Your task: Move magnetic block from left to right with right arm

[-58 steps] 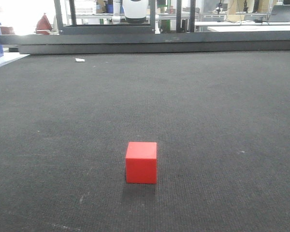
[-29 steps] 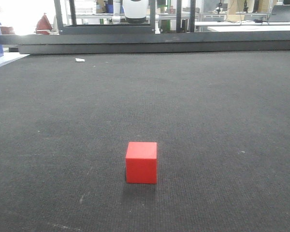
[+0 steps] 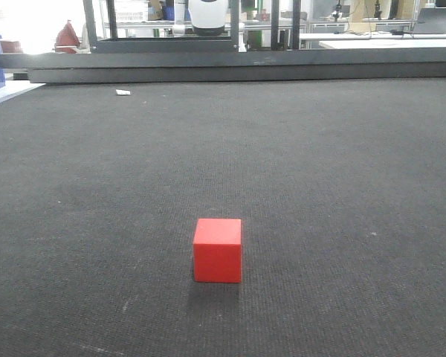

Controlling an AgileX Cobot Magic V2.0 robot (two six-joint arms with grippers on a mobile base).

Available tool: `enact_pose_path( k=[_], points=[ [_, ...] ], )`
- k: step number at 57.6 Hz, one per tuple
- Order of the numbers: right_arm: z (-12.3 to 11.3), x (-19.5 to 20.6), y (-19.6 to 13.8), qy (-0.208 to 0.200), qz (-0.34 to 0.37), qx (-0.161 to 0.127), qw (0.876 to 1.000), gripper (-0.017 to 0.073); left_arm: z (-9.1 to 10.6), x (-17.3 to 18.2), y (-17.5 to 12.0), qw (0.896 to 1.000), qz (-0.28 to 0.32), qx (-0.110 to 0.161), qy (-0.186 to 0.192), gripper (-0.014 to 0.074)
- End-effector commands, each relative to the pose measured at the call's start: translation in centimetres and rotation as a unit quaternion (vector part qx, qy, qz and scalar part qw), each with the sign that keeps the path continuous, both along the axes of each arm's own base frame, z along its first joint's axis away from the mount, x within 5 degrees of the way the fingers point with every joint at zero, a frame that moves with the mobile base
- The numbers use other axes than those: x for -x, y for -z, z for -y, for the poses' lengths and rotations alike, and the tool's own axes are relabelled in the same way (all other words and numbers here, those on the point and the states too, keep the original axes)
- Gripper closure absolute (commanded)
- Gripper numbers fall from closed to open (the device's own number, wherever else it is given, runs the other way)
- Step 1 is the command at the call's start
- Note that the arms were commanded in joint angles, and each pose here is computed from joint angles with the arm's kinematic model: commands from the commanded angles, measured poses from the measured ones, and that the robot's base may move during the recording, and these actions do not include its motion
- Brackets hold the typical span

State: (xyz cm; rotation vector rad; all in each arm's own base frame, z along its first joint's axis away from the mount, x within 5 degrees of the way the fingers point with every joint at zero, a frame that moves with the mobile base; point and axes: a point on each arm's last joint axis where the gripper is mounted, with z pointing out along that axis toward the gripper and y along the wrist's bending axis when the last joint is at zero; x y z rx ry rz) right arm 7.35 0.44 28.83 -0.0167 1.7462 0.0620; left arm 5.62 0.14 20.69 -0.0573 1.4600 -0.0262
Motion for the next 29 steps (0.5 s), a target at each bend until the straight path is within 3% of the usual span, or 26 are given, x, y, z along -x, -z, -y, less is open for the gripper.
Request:
enact_pose_path(
  k=[1, 12, 23, 29],
  points=[
    [0.1, -2.1, -3.1, 0.005, 0.014, 0.002, 1.0, 0.0538, 0.0, 0.2, -0.6, 0.999, 0.047, 0.001, -0.001, 0.072],
    [-0.5, -7.4, -3.8, -0.012, -0.108, -0.002, 0.994, 0.0538, 0.0, 0.2, -0.6, 0.999, 0.047, 0.001, -0.001, 0.072],
    [-2.2, -12.1, -3.5, -0.048, -0.196, -0.003, 0.98, 0.0538, 0.0, 0.2, -0.6, 0.999, 0.047, 0.001, -0.001, 0.072],
    [-4.1, -14.5, -3.5, -0.069, -0.242, -0.018, 0.968, 0.0538, 0.0, 0.2, -0.6, 0.999, 0.047, 0.001, -0.001, 0.072]
  ],
)
